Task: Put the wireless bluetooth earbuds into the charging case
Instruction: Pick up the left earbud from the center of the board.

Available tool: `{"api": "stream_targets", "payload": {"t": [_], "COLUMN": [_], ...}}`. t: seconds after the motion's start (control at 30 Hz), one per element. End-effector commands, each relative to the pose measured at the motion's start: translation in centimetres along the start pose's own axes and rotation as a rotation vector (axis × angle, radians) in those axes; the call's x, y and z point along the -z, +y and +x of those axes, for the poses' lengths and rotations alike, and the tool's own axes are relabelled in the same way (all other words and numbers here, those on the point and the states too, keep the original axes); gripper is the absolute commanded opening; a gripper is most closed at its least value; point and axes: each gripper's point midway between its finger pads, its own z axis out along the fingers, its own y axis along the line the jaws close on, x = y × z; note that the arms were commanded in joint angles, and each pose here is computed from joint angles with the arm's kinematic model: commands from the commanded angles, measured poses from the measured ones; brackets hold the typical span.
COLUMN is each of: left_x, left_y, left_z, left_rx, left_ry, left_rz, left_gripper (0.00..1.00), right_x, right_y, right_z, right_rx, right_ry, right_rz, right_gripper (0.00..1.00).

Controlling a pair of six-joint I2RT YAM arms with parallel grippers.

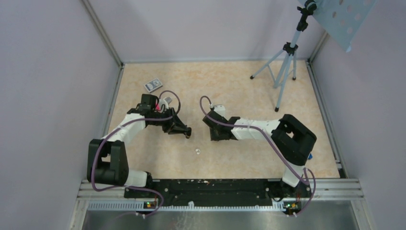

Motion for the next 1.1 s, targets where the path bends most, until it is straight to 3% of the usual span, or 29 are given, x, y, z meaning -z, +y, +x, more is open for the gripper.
{"api": "stream_targets", "payload": {"t": [0.0,0.77,1.07], "left_x": [0.3,0.4,0.4], "left_y": [-0.3,-0.7,-0.7], "left_z": [-0.1,-0.5,-0.5], "left_rx": [-0.031,-0.036,-0.036], "left_ry": [-0.009,-0.007,-0.005], "left_rz": [0.017,0.020,0.019], "left_gripper": [0.00,0.00,0.00], "right_x": [0.5,-0.3,0.6], "right_y": [0.7,0.2,0.5], "right_z": [0.0,0.1,-0.9], "right_rx": [0.074,0.129,0.133], "right_ry": [-0.002,-0.016,-0.038], "right_rz": [0.007,0.073,0.062], "right_gripper": [0.30,0.28,0.14]}}
